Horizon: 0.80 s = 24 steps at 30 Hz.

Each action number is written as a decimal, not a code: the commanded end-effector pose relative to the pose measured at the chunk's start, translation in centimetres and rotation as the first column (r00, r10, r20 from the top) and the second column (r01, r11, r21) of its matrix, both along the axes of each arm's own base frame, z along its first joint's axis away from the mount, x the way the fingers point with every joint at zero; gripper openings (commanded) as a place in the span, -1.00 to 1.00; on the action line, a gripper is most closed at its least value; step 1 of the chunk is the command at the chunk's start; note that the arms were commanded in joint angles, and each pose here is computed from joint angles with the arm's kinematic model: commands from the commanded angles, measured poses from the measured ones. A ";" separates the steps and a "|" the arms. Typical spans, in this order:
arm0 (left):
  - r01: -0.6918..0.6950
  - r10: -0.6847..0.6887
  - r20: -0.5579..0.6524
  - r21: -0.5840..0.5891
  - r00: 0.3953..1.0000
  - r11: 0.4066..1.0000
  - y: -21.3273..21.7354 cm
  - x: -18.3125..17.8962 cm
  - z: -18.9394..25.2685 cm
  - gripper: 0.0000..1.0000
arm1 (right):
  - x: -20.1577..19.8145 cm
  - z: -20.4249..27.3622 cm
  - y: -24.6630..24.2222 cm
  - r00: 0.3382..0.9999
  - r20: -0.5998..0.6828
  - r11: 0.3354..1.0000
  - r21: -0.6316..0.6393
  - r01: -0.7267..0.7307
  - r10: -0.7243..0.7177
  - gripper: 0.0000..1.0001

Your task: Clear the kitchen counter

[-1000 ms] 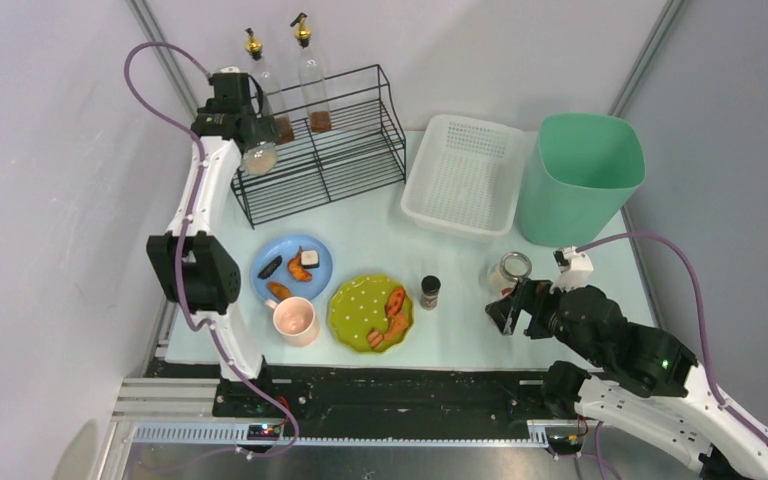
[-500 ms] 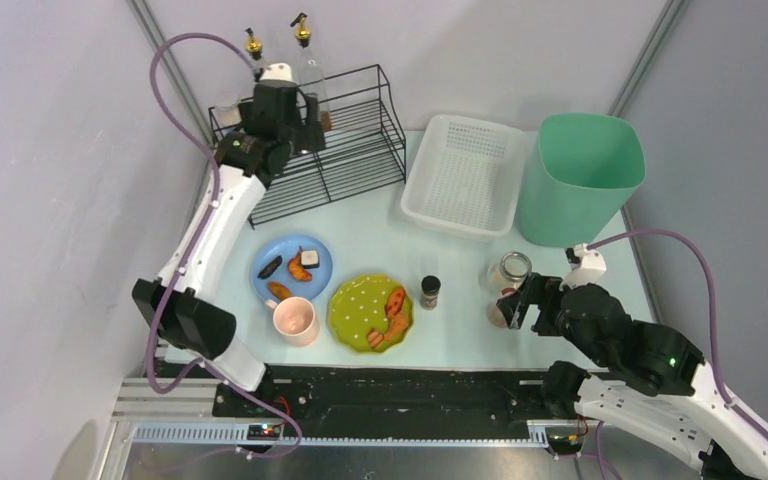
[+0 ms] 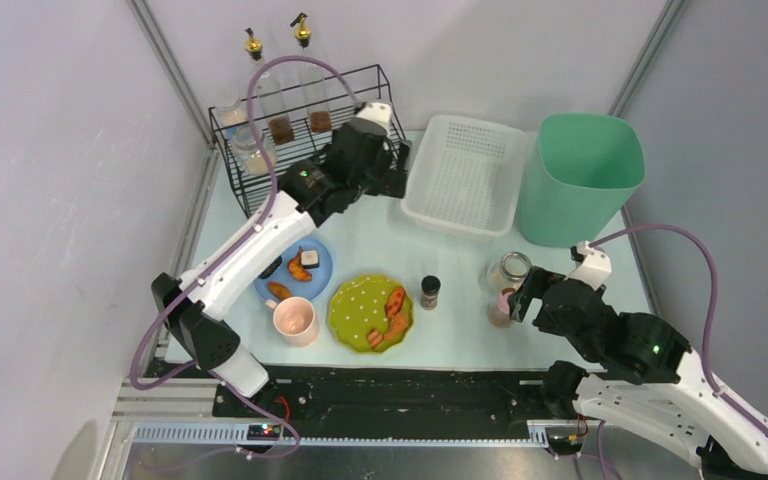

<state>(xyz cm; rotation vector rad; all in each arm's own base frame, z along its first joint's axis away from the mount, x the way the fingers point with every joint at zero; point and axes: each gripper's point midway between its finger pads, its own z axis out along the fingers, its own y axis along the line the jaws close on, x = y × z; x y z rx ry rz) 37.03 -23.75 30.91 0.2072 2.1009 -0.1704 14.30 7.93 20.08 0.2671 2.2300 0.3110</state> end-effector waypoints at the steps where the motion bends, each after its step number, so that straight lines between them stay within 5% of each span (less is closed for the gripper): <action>1: 0.130 -0.131 -0.009 -0.065 0.991 0.989 -5.3 -2.3 0.2 0.99 | 0.0 1.4 -1.8 0.994 0.032 0.992 0.062 0.107 -0.109 0.99; 16: 0.421 -0.433 -0.101 -0.117 0.896 0.899 -21.3 -9.6 -5.5 0.99 | -0.8 4.8 -3.3 0.983 0.125 0.973 0.204 0.110 -0.137 1.00; 24: 0.503 -0.521 -0.124 -0.152 0.844 0.851 -26.4 -12.6 -6.9 0.99 | -1.7 6.3 -3.5 0.976 0.202 0.961 0.276 0.028 -0.086 1.00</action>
